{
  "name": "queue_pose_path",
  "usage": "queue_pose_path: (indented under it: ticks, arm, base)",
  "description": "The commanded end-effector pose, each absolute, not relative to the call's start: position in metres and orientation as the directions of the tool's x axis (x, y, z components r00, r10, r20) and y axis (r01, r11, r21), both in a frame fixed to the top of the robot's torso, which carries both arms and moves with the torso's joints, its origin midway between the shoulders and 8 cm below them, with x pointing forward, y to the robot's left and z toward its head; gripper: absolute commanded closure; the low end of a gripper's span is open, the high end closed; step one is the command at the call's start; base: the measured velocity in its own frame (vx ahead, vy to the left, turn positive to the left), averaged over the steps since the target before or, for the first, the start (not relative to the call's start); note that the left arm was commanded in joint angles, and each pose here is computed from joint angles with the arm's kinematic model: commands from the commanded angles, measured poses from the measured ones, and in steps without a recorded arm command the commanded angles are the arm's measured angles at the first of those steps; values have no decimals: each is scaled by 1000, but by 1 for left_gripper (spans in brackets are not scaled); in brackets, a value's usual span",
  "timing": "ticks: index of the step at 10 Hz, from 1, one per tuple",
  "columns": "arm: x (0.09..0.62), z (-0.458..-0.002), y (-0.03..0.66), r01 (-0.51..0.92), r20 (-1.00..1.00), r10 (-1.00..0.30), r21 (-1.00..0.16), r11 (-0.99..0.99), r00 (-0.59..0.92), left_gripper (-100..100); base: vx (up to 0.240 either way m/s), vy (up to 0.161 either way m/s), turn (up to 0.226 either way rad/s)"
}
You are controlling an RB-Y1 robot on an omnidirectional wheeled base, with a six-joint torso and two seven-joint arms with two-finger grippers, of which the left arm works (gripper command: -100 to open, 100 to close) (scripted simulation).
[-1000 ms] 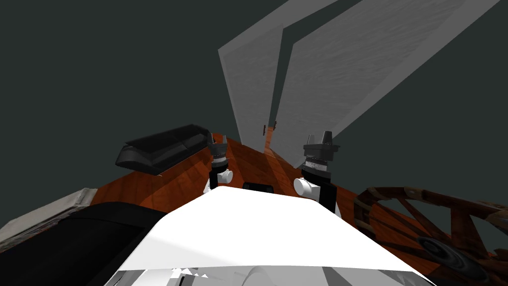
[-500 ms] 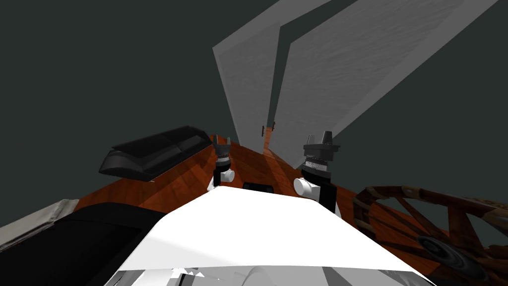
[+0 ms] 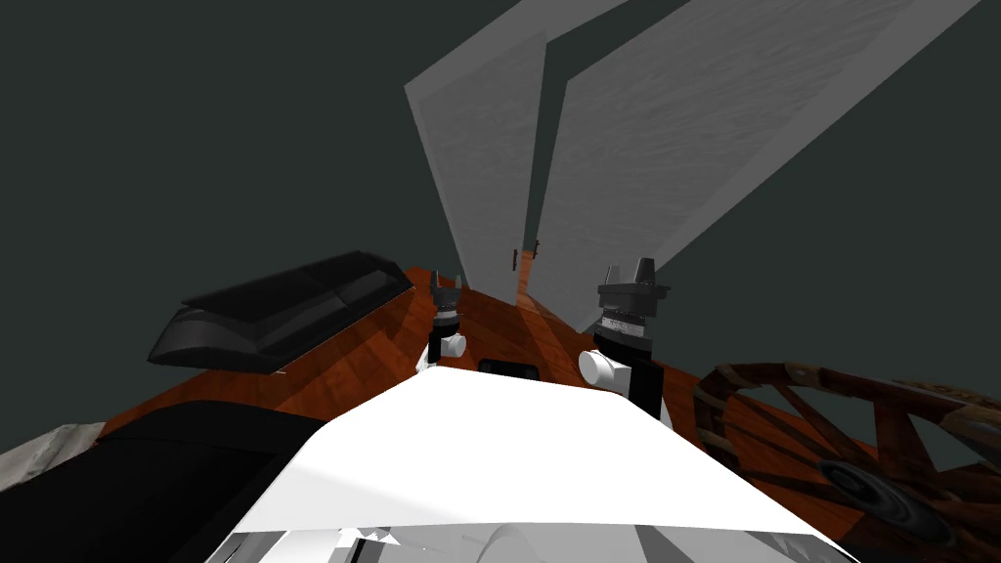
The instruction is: Push the door open
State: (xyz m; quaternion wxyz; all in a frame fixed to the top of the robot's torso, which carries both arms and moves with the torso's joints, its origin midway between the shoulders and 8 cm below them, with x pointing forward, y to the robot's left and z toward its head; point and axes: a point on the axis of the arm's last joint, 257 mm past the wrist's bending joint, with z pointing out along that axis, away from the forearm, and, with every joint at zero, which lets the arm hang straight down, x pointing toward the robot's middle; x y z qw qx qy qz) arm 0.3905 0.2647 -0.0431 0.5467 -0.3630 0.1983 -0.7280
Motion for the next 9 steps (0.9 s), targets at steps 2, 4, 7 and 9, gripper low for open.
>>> queue_pose_path:
  ticks: [2, 4, 7, 9]
  arm:
    - [401, -62, 261, 613, 367, -913, -685, -394, -177, -100]
    - [409, -78, 258, 581, 408, -891, -682, -444, -200, -100]
    - [421, -103, 253, 528, 476, -849, -671, -520, -230, -100]
    - [429, -119, 250, 492, 519, -819, -661, -567, -246, -100]
  base:
    - [99, 11, -71]
    - [91, 24, -83]
    - [104, 23, -83]
    - [94, 26, -106]
